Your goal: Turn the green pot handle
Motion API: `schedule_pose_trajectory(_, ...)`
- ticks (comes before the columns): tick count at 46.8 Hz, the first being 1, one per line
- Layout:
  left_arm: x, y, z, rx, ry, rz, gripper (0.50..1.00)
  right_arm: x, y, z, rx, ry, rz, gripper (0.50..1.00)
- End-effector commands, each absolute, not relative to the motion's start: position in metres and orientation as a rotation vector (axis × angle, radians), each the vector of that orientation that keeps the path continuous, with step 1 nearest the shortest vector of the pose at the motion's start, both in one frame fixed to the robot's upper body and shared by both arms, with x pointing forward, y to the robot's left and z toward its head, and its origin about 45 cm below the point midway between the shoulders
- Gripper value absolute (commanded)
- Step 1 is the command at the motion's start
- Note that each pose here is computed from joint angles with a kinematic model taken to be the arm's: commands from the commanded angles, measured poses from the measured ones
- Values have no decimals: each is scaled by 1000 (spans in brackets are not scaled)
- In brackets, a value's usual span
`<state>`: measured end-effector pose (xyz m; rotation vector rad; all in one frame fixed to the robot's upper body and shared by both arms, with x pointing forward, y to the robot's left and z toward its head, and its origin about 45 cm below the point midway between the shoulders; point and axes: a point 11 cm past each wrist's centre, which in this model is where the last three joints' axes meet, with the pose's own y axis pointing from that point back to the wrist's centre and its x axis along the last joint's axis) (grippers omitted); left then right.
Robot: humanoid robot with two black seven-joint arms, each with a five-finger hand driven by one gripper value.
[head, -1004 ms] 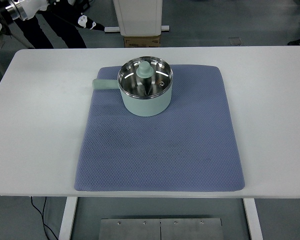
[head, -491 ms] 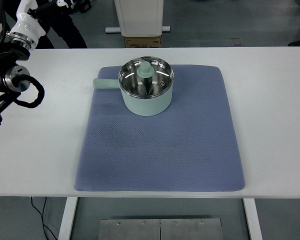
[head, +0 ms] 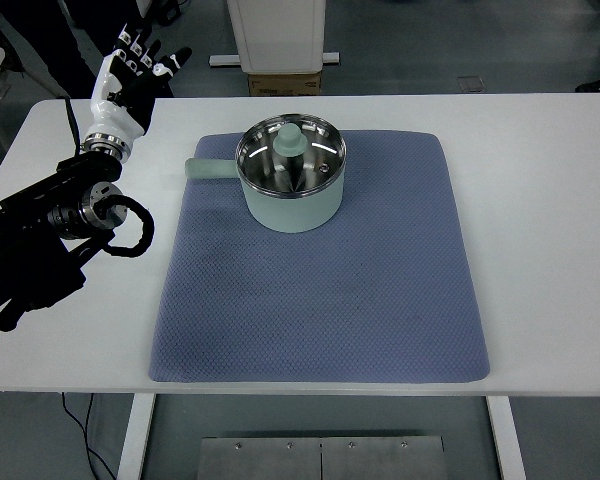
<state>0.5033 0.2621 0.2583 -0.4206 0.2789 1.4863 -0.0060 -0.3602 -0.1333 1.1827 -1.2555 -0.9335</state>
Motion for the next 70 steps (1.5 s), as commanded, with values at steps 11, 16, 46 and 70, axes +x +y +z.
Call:
schedule_pose_trajectory(11, 498, 247, 224, -380, 352, 1509, 1000, -3, -360, -133, 1187, -1257, -929, 1000)
schedule_pose_trajectory(16, 497, 248, 221, -382, 360, 1514, 1000, -4, -360, -133, 1185, -1258, -931, 1000)
schedule_pose_trajectory(46, 491, 288, 205, -411, 367, 1538, 1000, -6, -360, -133, 1181, -1257, -936, 1000)
schedule_pose_trajectory(70, 490, 283, 199, -442, 393, 1520, 1000, -7, -360, -133, 1179, -1258, -938, 1000)
